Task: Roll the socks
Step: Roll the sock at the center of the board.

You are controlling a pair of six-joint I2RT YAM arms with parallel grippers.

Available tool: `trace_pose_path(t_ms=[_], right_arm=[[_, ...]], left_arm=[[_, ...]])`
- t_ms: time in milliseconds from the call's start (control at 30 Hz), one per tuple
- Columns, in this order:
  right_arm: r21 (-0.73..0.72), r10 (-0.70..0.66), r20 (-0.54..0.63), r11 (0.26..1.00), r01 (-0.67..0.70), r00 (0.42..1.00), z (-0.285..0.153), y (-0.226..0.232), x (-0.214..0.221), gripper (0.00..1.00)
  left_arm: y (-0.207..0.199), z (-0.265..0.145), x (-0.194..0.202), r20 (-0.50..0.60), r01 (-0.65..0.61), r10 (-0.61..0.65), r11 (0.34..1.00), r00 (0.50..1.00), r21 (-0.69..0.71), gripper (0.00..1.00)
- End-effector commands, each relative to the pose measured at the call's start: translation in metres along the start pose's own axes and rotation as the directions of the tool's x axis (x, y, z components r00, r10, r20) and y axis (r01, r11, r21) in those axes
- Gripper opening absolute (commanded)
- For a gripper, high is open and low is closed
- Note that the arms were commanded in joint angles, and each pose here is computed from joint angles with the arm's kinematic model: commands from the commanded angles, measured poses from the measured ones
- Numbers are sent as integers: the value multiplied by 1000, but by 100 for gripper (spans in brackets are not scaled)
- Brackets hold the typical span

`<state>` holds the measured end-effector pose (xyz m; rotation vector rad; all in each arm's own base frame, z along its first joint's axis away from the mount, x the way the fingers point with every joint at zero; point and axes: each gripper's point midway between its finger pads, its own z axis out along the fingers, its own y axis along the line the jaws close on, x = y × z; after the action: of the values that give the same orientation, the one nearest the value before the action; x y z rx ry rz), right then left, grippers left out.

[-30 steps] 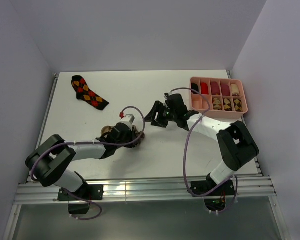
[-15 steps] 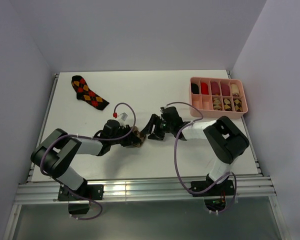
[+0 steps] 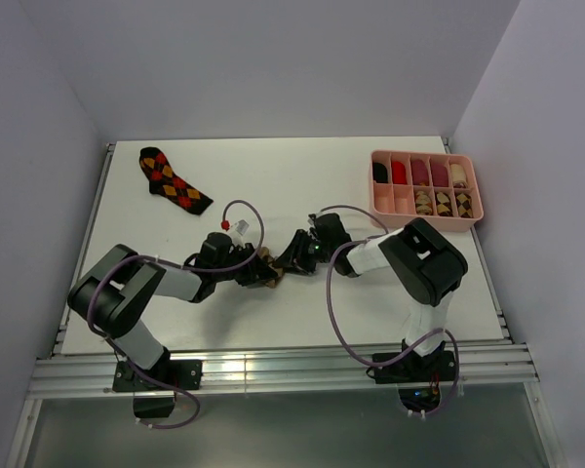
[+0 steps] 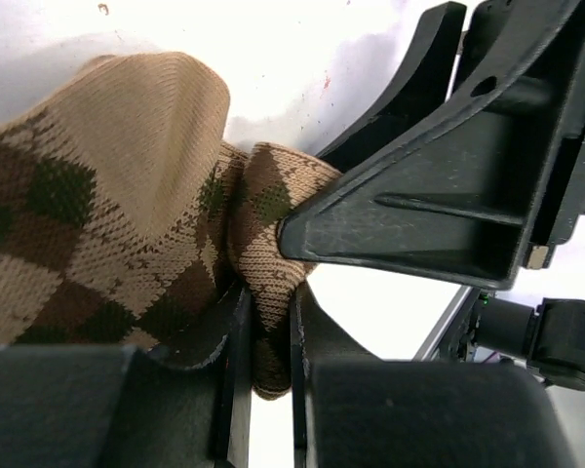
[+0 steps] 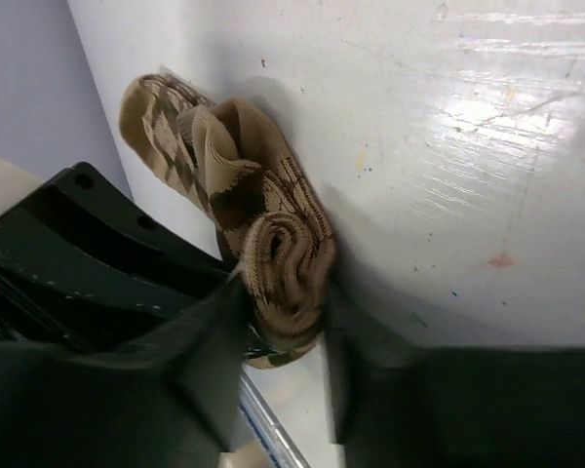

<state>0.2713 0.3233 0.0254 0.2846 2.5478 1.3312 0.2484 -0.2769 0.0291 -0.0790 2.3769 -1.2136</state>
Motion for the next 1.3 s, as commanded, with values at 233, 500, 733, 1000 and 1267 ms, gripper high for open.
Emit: trace_pose_path(t_ms=[233, 500, 733, 1000, 1267], right_arm=[[147, -65, 2, 987, 64, 998, -4, -15, -7, 0], [325, -69, -15, 943, 71, 997, -14, -25, -15, 0], [421, -44, -72, 904, 70, 996, -13, -18, -14, 0], [431, -33, -111, 899, 79, 993, -8, -10, -12, 0], [455, -18, -137, 887, 79, 990, -9, -15, -8, 0]], left_arm=[[22, -5, 7, -34, -44, 40, 993, 999, -112, 25], [17, -34, -46, 141, -174, 222, 941, 965, -290, 63], [-20, -52, -54, 233, -347, 463, 845, 855, -407, 66], [-59, -32, -36, 246, -477, 608, 766, 755, -431, 47], [-64, -8, -32, 192, -552, 688, 692, 700, -466, 47]])
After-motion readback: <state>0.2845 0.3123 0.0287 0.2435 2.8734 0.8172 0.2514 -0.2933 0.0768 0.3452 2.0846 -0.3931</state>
